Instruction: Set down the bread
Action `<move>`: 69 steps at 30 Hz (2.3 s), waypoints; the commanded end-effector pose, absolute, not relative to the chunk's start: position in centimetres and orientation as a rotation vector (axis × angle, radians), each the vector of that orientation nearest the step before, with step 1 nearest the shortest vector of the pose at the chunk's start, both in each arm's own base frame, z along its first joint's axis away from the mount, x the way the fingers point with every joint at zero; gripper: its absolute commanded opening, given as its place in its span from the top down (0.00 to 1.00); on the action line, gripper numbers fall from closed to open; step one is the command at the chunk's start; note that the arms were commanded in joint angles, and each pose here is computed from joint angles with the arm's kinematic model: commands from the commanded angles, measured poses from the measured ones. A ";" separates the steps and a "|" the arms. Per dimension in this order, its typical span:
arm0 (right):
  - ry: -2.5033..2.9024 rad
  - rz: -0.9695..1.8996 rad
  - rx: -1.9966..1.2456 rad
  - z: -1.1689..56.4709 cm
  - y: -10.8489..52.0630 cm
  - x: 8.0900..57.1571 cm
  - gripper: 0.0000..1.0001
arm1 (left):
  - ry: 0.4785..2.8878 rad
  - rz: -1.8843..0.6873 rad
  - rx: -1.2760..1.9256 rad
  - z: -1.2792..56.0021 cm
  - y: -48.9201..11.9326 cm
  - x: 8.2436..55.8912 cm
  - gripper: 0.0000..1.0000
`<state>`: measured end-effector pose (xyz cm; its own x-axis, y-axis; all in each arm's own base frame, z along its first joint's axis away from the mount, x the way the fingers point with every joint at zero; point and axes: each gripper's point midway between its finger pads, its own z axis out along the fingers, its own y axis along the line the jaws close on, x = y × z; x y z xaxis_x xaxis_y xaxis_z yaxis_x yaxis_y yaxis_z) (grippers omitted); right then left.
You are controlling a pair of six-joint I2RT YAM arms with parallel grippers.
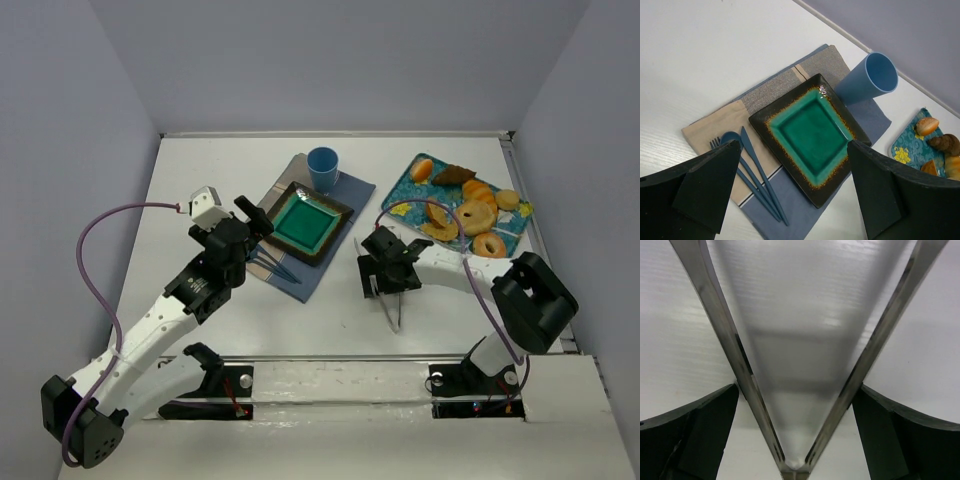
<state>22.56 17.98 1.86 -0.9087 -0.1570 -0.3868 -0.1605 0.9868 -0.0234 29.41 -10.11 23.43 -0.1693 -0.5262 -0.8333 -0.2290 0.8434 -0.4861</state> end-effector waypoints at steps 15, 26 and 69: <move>2.475 0.144 -0.003 9.7 17.7 24.4 0.63 | 1.696 -0.278 -0.619 24.1 -9.0 29.3 0.01; 2.314 0.084 0.135 17.5 13.8 26.0 0.59 | 1.690 -0.313 -0.608 24.5 -9.3 29.3 0.01; 2.552 -0.409 0.048 13.0 5.4 36.7 0.59 | 1.683 -0.273 -0.635 24.2 -8.7 29.4 0.01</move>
<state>36.27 5.21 11.84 -0.8655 -0.0579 -0.4975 0.1065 0.9493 -0.2957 29.15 -9.61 23.23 -0.1560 -0.5263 -0.8358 -0.2329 0.8420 -0.4867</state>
